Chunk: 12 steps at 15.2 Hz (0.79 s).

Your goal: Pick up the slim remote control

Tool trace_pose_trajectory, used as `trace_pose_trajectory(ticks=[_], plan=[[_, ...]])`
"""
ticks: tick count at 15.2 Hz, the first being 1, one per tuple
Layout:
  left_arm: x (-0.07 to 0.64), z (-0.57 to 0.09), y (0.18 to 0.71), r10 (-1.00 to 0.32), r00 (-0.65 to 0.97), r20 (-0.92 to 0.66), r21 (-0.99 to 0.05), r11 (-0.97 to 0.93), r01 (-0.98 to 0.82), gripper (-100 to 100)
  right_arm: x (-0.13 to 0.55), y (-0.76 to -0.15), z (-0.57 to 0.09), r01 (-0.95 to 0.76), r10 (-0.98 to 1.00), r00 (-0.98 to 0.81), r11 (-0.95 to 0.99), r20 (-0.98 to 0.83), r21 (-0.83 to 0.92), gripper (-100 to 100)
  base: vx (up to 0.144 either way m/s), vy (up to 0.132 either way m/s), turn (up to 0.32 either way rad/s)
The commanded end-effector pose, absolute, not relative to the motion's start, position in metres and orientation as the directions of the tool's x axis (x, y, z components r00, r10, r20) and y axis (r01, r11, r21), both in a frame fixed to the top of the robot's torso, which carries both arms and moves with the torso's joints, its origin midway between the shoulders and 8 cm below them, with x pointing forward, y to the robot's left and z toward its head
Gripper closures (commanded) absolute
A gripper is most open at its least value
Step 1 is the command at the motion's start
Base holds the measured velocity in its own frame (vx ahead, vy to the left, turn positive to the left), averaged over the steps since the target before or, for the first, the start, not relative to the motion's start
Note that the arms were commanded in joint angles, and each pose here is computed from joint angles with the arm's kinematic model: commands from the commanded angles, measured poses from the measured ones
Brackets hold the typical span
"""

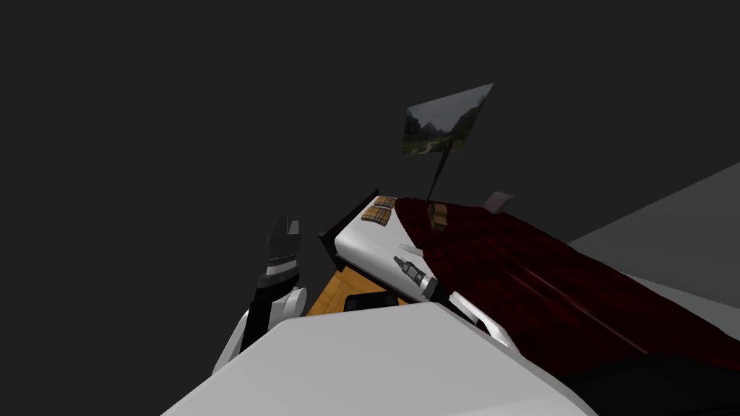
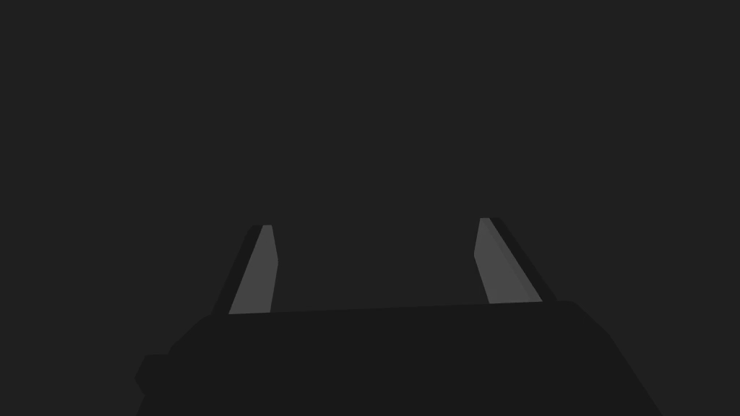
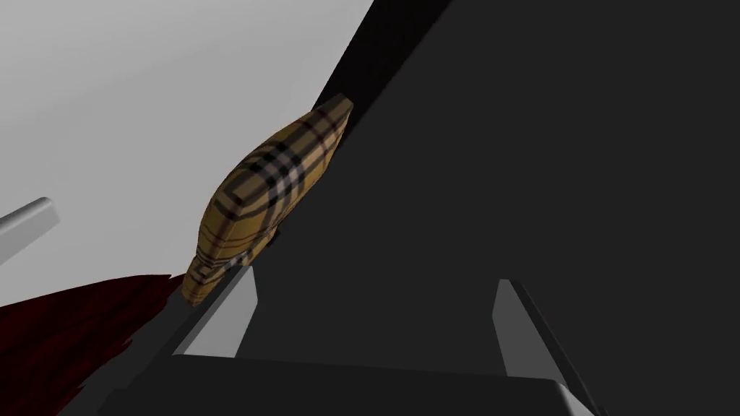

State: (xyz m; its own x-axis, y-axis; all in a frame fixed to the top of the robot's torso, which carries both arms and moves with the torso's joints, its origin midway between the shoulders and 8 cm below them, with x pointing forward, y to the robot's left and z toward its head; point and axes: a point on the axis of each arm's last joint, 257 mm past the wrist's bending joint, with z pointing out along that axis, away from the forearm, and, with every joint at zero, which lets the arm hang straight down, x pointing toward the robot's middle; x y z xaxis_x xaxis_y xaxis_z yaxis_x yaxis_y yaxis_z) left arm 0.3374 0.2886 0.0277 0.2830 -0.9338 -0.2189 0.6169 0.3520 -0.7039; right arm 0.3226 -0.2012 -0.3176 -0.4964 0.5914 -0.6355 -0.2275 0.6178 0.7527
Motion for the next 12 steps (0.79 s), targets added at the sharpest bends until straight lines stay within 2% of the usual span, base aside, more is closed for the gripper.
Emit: trace_pose_trajectory(ticks=[1, 3, 4, 12], plan=[[0.337, 0.028, 0.289, -0.934, 0.283, -0.219, -0.704, 0.352, 0.617, 0, 0.301, -0.206, -0.352, -0.224, 0.5, -0.559, 0.677, -0.661, 0.701, -100, 0.091, 0.088, 0.117], [0.337, 0.028, 0.289, -0.934, 0.283, -0.219, -0.704, 0.352, 0.617, 0, 0.298, -0.215, -0.359, -0.213, 0.484, -0.57, 0.693, -0.664, 0.689, -100, 0.07, 0.066, 0.057], [0.337, 0.028, 0.289, -0.934, 0.283, -0.219, -0.704, 0.352, 0.617, 0, 0.28, -0.223, -0.383, -0.21, 0.419, -0.614, 0.73, -0.669, 0.65, -100, 0.062, 0.056, 0.09], [0.337, 0.028, 0.289, -0.934, 0.283, -0.219, -0.704, 0.352, 0.617, 0, 0.215, -0.281, -0.45, -0.234, 0.161, -0.746, 0.845, -0.646, 0.481, -100, 0.077, 0.073, 0.097]])
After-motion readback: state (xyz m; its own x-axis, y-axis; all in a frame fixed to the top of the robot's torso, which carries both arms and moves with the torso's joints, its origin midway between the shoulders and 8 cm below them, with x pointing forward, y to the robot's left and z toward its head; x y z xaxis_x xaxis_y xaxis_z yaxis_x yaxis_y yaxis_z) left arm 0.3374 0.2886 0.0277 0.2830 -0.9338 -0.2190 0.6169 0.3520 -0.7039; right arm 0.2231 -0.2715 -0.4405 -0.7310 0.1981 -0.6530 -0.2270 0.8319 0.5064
